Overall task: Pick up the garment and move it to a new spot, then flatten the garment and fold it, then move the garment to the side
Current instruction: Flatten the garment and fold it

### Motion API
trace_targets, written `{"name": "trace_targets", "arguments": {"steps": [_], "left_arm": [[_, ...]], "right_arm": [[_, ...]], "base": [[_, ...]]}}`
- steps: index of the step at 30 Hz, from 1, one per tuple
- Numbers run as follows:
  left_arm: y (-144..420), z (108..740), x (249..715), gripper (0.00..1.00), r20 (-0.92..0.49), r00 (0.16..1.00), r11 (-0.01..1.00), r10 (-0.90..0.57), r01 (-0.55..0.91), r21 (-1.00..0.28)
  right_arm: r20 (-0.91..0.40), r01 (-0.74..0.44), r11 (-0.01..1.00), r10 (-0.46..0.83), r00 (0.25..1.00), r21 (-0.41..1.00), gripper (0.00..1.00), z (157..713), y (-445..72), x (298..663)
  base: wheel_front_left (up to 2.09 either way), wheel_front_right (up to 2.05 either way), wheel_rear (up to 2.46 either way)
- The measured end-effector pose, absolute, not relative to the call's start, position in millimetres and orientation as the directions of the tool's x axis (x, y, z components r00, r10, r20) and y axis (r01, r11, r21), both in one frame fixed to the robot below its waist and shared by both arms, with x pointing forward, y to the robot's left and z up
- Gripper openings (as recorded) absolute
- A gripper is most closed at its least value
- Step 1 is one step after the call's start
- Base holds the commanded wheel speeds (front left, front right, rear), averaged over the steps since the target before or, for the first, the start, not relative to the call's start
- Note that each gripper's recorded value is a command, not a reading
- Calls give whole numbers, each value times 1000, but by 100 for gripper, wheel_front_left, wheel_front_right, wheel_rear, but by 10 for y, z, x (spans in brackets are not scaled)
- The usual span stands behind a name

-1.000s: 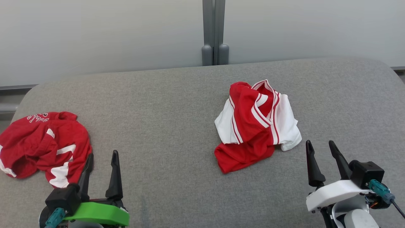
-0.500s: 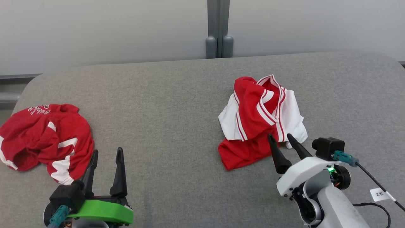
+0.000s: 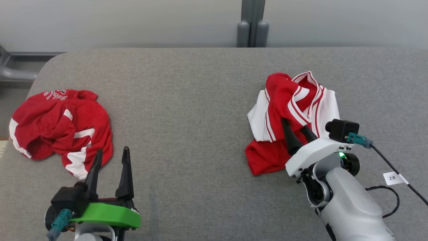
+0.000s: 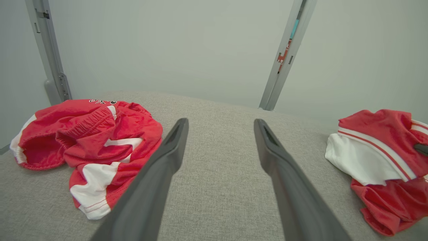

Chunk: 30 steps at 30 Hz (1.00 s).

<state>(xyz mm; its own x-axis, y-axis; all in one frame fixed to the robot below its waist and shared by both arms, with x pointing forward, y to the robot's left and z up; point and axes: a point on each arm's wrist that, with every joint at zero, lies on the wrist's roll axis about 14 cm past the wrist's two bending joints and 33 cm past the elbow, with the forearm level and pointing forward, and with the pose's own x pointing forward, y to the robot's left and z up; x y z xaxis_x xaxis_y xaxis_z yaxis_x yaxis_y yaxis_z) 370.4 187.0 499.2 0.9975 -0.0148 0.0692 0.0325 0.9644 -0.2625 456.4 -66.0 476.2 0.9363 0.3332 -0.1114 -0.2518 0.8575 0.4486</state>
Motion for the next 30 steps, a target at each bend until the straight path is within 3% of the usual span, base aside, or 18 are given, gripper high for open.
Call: {"name": "trace_targets", "arguments": {"steps": [9,18,22,30], "left_arm": [[1925,5019,3674,100,77,997,964,3,17,-264],[1868,5074,3743,100,95,995,964,-11,35,-263],[1816,5109,3777,100,107,994,963,-24,52,-264],[1803,5148,3792,100,118,993,963,-27,57,-263]], "right_arm": [[-2,-341,865,368,930,367,0,5093,-498,4706],[158,-549,792,526,835,265,0,6035,51,4957],[278,-642,739,584,762,206,0,6612,300,4980],[534,-767,641,644,548,14,0,7738,706,4759]], "base": [[0,0,0],[0,0,0],[0,0,0],[0,0,0]]}}
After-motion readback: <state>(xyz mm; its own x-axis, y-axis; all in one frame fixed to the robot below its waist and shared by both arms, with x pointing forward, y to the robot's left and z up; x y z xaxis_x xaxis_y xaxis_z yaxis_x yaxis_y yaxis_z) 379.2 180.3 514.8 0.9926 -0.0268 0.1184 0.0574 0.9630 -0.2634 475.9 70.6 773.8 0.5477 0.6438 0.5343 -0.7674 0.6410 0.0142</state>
